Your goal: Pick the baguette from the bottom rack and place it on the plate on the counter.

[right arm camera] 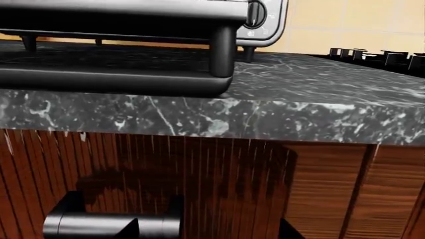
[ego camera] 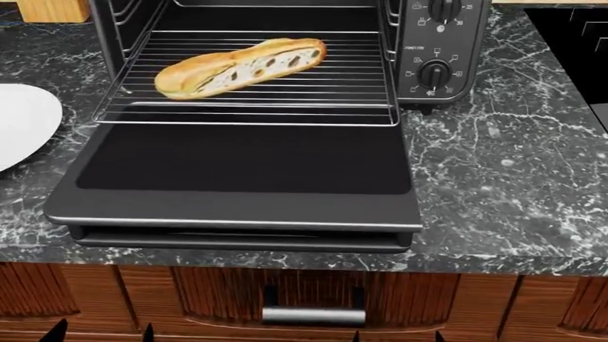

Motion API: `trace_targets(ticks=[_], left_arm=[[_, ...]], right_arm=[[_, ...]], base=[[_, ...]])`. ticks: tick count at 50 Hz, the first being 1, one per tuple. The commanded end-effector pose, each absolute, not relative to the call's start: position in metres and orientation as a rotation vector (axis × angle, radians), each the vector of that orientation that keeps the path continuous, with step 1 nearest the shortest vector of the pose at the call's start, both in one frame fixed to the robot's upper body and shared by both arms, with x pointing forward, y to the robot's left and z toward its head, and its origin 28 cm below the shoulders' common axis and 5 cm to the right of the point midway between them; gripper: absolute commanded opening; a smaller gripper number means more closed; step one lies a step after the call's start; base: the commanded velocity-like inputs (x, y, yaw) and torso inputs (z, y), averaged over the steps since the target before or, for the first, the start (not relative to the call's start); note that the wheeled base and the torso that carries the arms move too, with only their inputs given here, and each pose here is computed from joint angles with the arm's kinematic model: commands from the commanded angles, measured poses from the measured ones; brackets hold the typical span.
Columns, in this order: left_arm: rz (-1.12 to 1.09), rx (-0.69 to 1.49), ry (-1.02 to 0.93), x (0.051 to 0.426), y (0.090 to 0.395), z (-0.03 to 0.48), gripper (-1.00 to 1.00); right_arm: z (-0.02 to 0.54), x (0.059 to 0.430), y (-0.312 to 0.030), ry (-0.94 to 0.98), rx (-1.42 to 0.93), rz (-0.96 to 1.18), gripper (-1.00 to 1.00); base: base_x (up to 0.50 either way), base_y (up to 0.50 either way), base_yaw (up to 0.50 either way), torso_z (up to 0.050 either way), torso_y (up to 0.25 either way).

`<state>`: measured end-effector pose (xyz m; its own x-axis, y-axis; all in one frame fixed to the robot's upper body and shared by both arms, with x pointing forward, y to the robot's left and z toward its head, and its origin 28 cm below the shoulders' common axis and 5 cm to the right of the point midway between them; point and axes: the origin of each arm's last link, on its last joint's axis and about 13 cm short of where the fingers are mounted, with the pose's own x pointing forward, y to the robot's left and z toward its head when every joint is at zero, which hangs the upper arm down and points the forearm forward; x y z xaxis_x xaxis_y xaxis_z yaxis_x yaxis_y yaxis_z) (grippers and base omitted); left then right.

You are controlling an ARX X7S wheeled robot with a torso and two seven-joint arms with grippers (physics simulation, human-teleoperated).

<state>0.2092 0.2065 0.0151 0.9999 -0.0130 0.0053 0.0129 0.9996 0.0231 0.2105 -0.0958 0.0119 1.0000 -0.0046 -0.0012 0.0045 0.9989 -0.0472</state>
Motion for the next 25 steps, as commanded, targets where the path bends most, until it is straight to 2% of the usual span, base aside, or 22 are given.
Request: trace_targets(ticks=[1,9,25], left_arm=[[-0.010,0.048,0.007,0.2106,0.2044,0.0145,1.00],[-0.007,0.067,-0.006,0.2080,0.2076,0.0144,1.00],[-0.019,0.050,-0.044,0.2059,0.2060,0.0188,1.00]], right_arm=[[0.0128,0.2107,-0.0967,-0.005,-0.050,-0.006,1.00],[0.0130,0.2095,-0.0956,-0.003,-0.051,-0.011,1.00],[0.0129,0.2115,-0.0962,-0.003,-0.031,-0.015,1.00]], base=[[0.00,0.00,0.00,0.000,0.000],[0.00,0.00,0.00,0.000,0.000],[0.00,0.00,0.00,0.049,0.000]])
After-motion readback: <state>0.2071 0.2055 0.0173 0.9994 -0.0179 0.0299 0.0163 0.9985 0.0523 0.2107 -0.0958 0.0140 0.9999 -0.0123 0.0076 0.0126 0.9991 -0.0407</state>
